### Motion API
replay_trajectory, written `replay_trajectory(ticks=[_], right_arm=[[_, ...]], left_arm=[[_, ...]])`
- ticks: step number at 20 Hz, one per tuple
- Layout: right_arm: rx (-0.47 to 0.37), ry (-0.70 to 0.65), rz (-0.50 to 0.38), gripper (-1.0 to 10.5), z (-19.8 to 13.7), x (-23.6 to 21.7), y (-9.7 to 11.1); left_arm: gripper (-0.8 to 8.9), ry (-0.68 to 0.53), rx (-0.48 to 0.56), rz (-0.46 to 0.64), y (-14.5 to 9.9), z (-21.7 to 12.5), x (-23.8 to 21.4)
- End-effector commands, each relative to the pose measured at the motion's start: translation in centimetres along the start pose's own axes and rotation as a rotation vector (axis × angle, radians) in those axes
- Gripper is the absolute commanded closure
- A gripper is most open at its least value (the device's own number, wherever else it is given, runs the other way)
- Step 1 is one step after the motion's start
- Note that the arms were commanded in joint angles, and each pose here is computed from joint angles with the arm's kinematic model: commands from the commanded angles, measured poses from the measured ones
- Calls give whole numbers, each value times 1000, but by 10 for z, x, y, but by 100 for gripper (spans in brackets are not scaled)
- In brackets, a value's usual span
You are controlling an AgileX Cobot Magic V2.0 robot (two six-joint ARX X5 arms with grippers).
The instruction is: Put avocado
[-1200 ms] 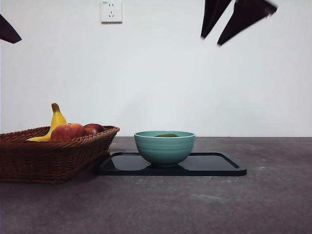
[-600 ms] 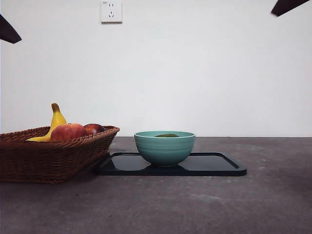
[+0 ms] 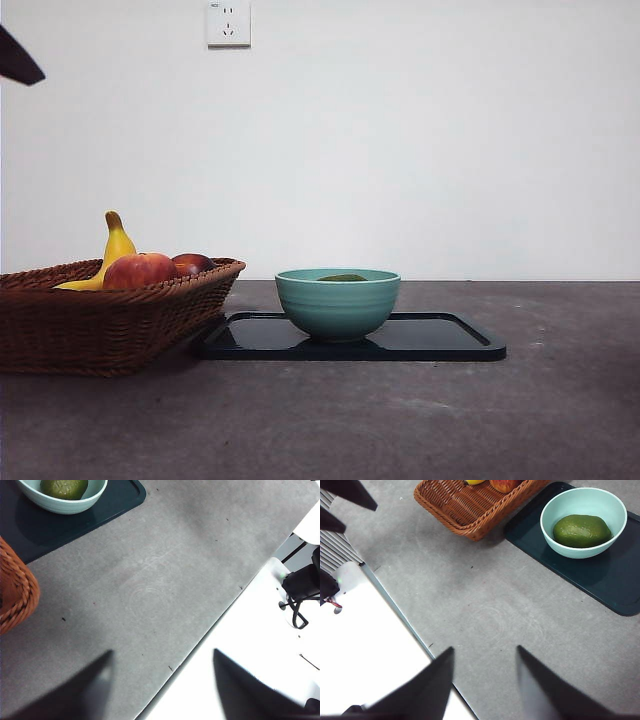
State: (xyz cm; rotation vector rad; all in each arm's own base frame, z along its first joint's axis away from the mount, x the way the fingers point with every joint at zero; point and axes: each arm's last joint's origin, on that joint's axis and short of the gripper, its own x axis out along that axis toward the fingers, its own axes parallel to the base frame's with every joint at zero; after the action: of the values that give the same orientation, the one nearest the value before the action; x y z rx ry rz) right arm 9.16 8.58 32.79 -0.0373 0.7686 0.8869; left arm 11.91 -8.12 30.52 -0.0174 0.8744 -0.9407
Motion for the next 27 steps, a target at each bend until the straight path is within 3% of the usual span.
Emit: replay_trajectory(ticks=[1,20,21,24,27], right_arm=[[2,-7,8,938,2,0,1],[-1,-13,8,939,3,0,1],[-1,-13,8,939,3,0,1],[0,-13,8,939,3,0,1],[0,-13,8,939,3,0,1]], left_arm=[[798,-2,13,-11,-1,2,0],[807,-2,12,-11,-1,1,0],[806,-17,55,-1,-2,1,-2],[807,-259,270,147,4,13,-22],[807,-527,361,342,10,10,-50]])
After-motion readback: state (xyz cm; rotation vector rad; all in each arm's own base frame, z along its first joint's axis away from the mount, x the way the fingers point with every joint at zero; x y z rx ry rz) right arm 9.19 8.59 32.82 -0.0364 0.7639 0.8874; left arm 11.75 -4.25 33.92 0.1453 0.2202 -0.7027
